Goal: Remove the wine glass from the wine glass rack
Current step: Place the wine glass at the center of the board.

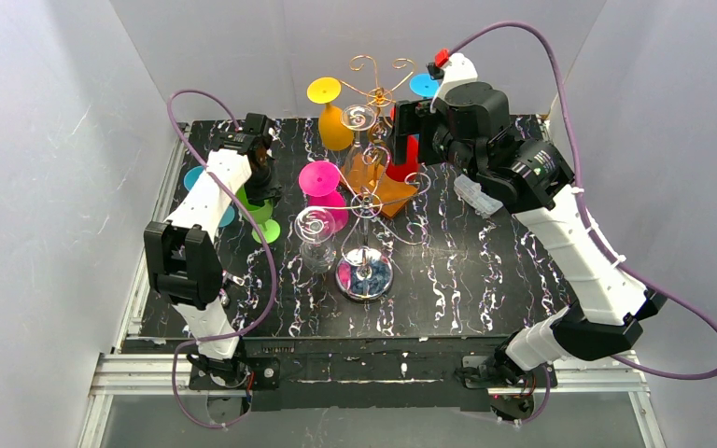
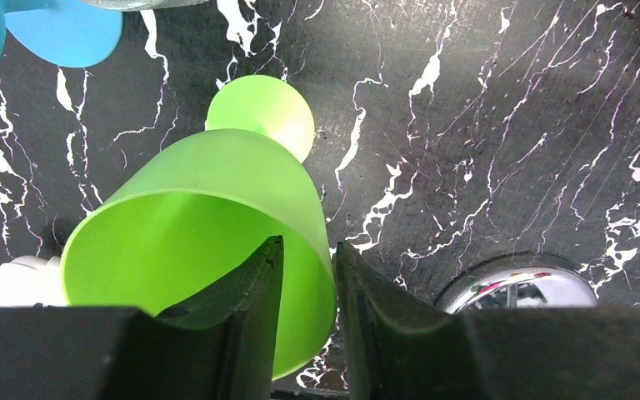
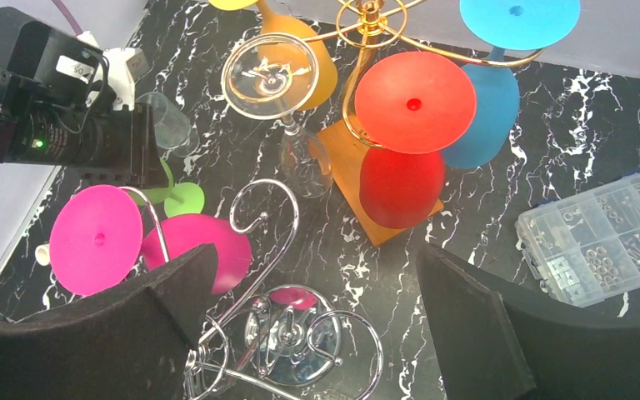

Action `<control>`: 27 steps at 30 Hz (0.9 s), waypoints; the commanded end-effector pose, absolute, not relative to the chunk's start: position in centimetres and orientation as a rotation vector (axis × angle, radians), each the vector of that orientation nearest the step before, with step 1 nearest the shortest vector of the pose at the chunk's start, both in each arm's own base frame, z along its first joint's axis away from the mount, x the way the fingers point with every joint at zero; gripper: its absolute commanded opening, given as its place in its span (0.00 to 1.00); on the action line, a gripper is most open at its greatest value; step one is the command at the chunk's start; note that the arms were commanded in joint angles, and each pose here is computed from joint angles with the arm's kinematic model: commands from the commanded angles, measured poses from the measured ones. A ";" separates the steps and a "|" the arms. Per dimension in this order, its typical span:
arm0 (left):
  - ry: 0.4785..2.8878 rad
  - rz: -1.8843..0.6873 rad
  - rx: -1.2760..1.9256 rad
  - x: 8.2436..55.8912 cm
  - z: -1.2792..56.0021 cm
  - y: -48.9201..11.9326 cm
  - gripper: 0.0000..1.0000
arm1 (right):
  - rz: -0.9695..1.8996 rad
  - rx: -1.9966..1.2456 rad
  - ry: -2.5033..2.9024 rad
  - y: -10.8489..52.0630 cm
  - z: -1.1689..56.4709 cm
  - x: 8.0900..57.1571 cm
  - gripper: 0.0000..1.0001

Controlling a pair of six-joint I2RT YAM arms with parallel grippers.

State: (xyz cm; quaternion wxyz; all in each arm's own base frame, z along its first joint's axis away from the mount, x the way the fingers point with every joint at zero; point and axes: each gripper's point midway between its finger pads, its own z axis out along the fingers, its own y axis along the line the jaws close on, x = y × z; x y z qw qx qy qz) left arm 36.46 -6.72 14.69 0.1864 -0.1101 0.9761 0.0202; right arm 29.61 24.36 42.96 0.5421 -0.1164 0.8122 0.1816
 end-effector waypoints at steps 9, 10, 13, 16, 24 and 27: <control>2.662 -0.008 -0.256 36.8 19.7 -6.9 0.43 | 0.530 -0.343 1.907 25.4 44.1 28.5 0.98; 2.656 -0.019 -0.253 36.7 20.0 -7.0 0.43 | 0.535 -0.356 1.911 25.6 44.0 28.5 0.99; 2.640 -0.051 -0.247 36.6 21.0 -7.3 0.46 | 0.550 -0.386 1.925 26.2 43.7 28.3 0.98; 2.616 -0.086 -0.234 36.3 22.3 -7.7 0.51 | 0.563 -0.414 1.928 26.7 43.6 28.2 0.98; 2.525 -0.122 -0.228 34.9 26.6 -7.4 0.74 | 0.540 -0.478 1.933 29.1 43.8 27.3 0.98; 2.471 -0.128 -0.243 33.9 28.7 -7.0 0.88 | 0.521 -0.496 1.932 30.2 43.6 26.9 0.98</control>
